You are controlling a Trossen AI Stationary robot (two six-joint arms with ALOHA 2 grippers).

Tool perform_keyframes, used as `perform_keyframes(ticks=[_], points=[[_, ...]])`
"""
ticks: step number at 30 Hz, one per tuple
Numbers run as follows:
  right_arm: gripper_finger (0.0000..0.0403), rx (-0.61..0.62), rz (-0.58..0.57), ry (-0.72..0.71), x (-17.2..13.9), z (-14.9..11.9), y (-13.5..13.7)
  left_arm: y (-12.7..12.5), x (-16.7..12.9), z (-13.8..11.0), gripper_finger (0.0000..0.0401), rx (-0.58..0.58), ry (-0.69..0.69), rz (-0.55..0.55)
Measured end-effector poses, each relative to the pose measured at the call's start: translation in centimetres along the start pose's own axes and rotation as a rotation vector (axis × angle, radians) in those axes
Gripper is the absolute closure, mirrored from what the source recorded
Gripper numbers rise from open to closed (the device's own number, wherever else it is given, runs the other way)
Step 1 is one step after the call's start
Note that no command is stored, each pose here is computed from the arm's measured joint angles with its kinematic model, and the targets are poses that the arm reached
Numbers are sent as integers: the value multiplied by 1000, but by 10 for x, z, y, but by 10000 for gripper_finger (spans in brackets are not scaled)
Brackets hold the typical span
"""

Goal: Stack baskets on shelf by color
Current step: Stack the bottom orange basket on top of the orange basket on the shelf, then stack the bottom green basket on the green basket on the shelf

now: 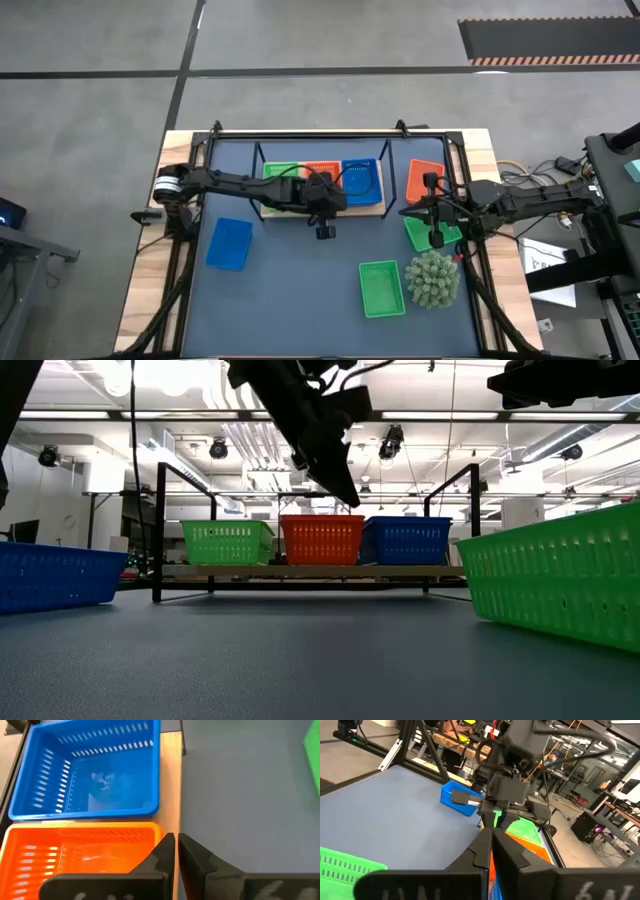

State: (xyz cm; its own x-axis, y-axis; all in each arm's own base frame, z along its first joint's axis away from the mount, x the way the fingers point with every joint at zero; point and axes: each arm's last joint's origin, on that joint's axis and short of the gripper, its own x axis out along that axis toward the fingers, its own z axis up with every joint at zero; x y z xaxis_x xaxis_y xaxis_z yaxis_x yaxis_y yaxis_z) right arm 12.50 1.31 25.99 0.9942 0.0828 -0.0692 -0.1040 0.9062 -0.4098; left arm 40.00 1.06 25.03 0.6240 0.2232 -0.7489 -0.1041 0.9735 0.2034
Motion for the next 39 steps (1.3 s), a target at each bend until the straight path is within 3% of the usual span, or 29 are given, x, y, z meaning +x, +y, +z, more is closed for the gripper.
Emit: perform_keyframes(ticks=[18,25,31,39], points=[[394,-1,0,0,0,0,0,8,12,-13,395,-7,52,16],[394,-1,0,0,0,0,0,3,-1,-4,395,-7,-9,9],[394,-9,-2,-13,0,1,0,-40,-33,11,395,85,-246,-65],[394,-1,111,-126,11,9,4,-110,-63,0,395,253,-459,-194]])
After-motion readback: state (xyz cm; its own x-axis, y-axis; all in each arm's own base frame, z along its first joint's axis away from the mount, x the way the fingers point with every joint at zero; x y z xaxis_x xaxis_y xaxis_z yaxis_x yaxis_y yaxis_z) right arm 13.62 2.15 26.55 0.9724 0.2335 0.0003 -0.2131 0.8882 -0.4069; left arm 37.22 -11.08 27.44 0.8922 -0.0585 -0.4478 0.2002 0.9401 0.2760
